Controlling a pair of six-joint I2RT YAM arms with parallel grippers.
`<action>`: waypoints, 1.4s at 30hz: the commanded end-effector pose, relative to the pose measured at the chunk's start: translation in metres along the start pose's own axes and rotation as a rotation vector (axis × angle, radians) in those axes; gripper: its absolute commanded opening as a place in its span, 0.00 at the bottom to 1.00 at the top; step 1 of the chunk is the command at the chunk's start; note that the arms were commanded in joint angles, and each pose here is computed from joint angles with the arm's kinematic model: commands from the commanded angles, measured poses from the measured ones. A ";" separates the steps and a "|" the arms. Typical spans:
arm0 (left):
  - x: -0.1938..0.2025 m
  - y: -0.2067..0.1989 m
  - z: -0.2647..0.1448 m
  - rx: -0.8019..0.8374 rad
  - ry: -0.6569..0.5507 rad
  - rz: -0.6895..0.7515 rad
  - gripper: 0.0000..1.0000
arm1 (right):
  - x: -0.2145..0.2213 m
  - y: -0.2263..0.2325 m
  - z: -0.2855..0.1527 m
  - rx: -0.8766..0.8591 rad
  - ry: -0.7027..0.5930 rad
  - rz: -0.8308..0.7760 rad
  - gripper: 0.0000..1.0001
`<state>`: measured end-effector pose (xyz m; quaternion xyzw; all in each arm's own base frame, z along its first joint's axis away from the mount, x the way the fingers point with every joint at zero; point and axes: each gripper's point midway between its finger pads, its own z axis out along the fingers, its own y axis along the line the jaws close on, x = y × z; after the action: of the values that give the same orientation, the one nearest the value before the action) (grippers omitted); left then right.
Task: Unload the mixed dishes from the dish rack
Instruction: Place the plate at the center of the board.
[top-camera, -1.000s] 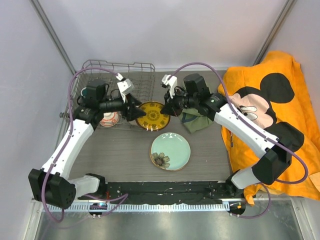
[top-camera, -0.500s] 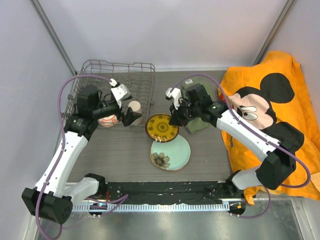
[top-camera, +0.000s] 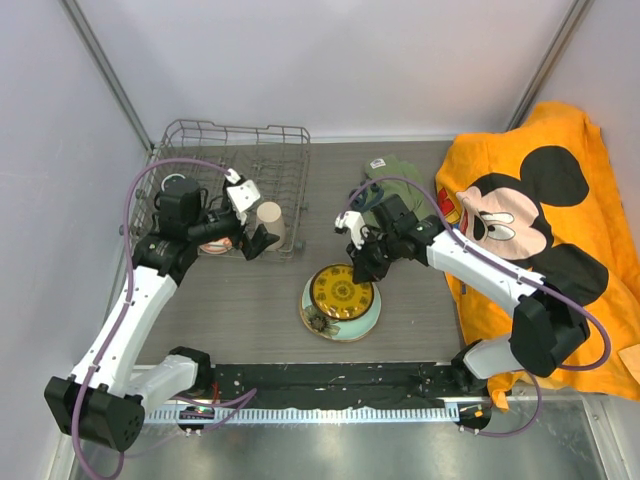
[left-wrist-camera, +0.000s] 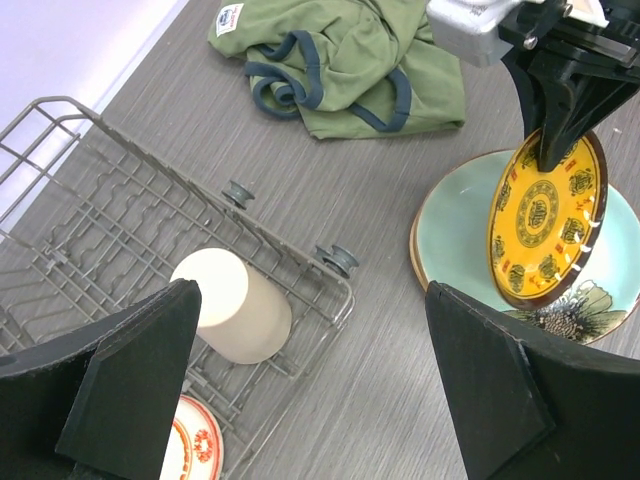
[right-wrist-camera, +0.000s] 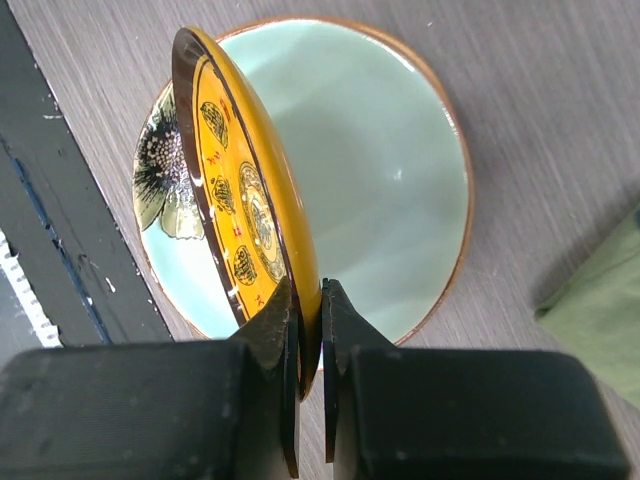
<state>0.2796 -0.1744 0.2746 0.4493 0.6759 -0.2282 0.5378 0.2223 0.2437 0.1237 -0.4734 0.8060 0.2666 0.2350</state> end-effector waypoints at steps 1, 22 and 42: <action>-0.001 0.001 -0.004 -0.011 -0.003 0.046 1.00 | 0.006 0.006 0.010 -0.072 0.010 -0.013 0.01; 0.016 0.005 -0.001 -0.035 0.041 0.068 1.00 | 0.041 -0.014 0.041 -0.043 0.132 0.018 0.46; 0.055 0.068 -0.013 -0.283 0.243 0.218 1.00 | 0.015 -0.028 0.018 0.092 0.047 -0.031 0.83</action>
<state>0.3090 -0.1311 0.2313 0.4604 0.7157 -0.0827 0.5186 0.2229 0.2307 0.0597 -0.4763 0.8313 0.2348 0.1641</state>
